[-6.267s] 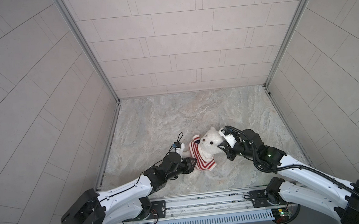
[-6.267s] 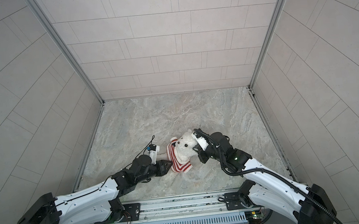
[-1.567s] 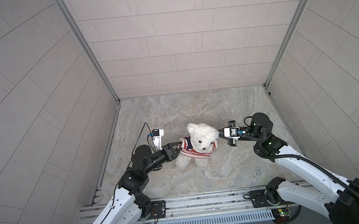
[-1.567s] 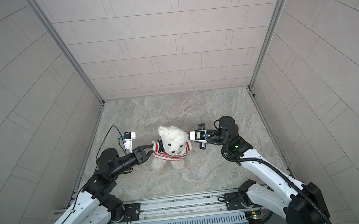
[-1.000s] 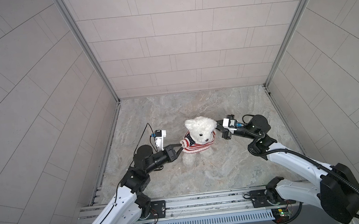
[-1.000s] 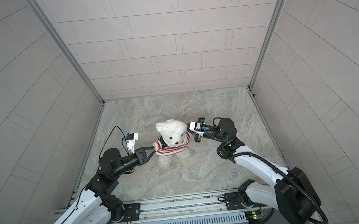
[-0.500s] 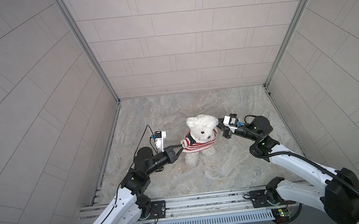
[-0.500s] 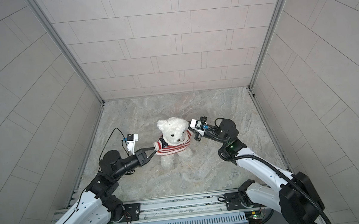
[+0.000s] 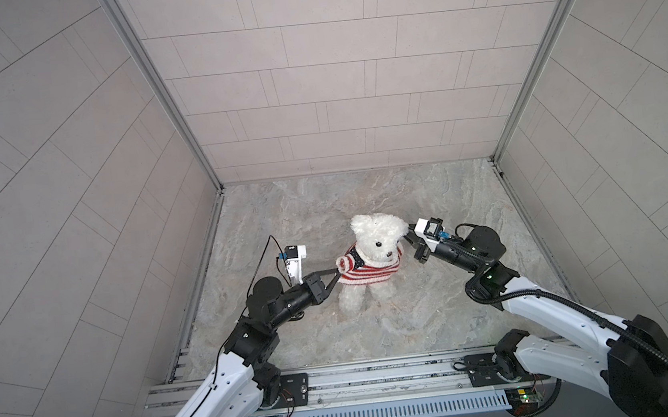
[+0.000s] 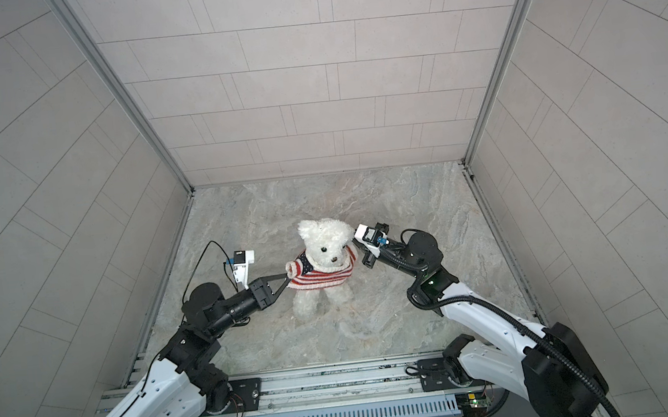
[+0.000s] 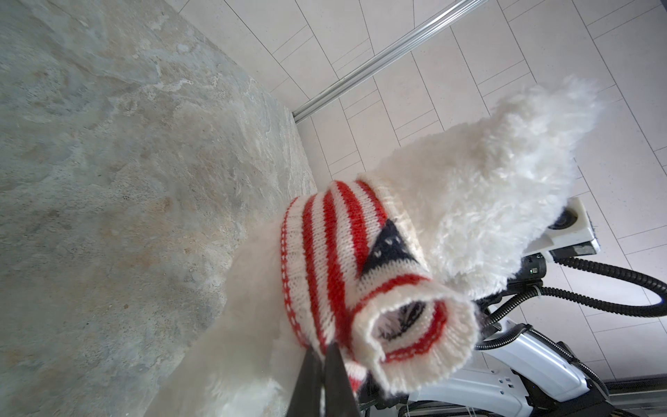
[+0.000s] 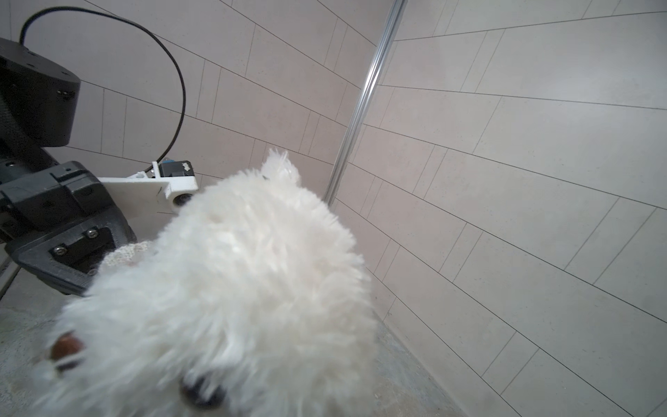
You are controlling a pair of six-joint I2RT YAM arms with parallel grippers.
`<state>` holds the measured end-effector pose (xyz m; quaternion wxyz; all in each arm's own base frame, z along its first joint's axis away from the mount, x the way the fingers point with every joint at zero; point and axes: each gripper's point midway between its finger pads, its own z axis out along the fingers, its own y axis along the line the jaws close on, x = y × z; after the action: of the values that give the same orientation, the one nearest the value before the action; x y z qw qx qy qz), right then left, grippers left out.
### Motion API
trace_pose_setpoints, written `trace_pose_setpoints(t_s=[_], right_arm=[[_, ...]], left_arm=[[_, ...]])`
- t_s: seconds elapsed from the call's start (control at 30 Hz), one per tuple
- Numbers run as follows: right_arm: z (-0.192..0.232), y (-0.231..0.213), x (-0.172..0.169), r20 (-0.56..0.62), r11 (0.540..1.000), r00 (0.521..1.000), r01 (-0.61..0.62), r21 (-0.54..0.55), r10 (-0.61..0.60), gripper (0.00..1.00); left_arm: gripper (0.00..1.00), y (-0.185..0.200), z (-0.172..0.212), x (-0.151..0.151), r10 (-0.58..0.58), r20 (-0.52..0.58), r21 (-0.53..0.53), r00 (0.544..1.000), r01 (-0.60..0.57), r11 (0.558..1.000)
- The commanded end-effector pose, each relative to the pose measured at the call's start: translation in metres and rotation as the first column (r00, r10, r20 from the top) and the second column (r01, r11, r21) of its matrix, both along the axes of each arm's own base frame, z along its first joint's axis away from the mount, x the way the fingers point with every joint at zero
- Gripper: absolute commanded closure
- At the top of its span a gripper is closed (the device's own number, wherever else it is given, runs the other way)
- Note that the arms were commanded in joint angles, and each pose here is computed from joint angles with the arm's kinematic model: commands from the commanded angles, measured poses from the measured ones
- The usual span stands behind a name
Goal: Dress the teddy bear
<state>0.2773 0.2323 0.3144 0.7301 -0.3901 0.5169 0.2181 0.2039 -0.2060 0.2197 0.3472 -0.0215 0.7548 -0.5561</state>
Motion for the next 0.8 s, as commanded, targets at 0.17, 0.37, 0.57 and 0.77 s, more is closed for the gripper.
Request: trace_pose_setpoints(t_s=[0.17,0.37,0.57,0.77], right_arm=[[0.034,-0.052,0.018,-0.032,0.941,0.959,0.281,0.190,-0.280,1.00],[0.033,-0.072,0.018,-0.079,0.899,0.928,0.371,0.231,-0.363,1.00],[0.034,-0.065,0.013,-0.076,0.916,0.947,0.322,0.239,-0.313,1.00],[0.034,-0.046,0.003,-0.063,0.950,0.972,0.235,0.204,-0.227,1.00]], left_arm=[[1.00,0.011,-0.051,0.004,0.070,-0.116,0.112,0.991,-0.057,0.992],[1.00,0.012,-0.067,0.006,0.085,-0.158,0.126,0.984,-0.065,0.990],[1.00,0.011,-0.060,0.003,0.068,-0.126,0.088,0.990,-0.057,0.994],[1.00,0.007,-0.049,0.006,0.052,-0.100,0.084,0.994,-0.044,0.996]])
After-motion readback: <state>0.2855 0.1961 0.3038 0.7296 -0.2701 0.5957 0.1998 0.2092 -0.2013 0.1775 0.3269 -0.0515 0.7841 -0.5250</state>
